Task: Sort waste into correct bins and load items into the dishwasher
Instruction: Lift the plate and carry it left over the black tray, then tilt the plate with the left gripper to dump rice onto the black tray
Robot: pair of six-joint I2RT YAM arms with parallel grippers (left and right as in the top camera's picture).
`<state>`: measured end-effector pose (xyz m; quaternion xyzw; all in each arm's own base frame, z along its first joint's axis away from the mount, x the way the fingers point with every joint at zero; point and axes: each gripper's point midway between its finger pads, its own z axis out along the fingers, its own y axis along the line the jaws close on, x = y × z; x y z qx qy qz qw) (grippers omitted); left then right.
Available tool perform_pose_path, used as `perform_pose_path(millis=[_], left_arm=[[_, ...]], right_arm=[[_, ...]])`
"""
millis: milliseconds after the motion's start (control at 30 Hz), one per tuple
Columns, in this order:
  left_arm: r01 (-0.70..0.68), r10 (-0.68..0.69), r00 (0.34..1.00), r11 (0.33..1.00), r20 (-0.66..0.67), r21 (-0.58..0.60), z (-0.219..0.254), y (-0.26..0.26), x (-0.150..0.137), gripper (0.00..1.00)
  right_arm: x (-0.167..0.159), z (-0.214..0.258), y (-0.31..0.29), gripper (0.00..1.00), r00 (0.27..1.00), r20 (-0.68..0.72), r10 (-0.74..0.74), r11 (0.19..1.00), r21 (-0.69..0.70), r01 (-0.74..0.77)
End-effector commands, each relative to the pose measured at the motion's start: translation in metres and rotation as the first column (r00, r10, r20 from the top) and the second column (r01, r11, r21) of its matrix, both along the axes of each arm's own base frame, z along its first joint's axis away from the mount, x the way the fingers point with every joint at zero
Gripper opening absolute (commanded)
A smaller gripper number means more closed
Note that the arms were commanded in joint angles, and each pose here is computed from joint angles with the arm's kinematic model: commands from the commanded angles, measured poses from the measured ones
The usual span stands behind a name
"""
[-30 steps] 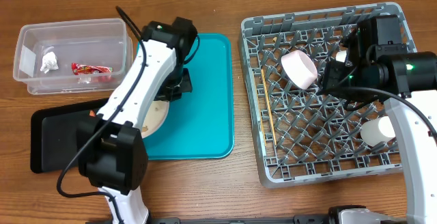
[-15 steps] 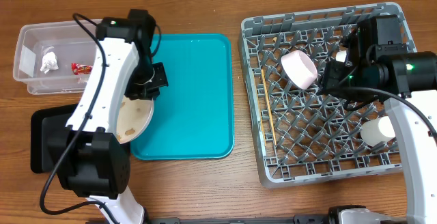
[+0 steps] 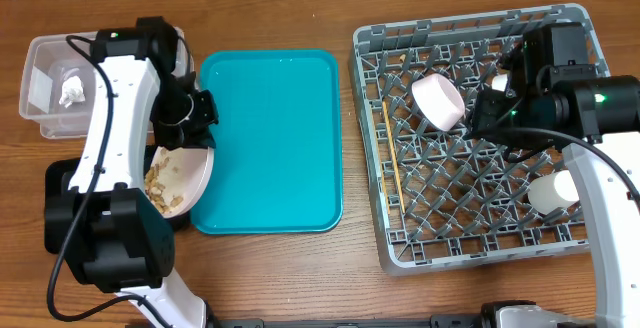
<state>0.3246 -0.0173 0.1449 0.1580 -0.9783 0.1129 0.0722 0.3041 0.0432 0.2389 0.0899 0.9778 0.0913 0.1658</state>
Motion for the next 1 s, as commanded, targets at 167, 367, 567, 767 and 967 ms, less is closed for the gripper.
perform_pose_path(millis=[167, 367, 567, 767, 967], left_arm=[[0.061, -0.053, 0.997, 0.990, 0.064, -0.130, 0.022, -0.006, -0.004, 0.04], [0.057, -0.046, 0.997, 0.984, 0.065, -0.168, 0.025, 0.003, -0.008, 0.04], [0.090, -0.059, 0.991, 0.960, 0.121, -0.267, 0.032, 0.007, -0.007, 0.04], [0.101, -0.064, 0.990, 0.945, 0.129, -0.312, 0.033, 0.014, -0.013, 0.04], [0.068, -0.008, 0.987, 0.924, 0.159, -0.377, 0.040, 0.028, -0.015, 0.04]], right_arm=[[0.000, 0.000, -0.001, 0.47, 1.000, 0.002, 0.002, 1.000, -0.001, -0.002], [0.000, 0.000, -0.001, 0.47, 1.000, 0.002, 0.001, 1.000, 0.000, -0.001], [0.000, 0.000, -0.001, 0.47, 1.000, 0.002, 0.001, 1.000, 0.000, -0.001], [0.000, 0.000, -0.001, 0.47, 1.000, 0.002, 0.001, 1.000, 0.000, -0.001], [0.000, 0.000, -0.001, 0.47, 1.000, 0.002, 0.001, 1.000, 0.000, -0.001]])
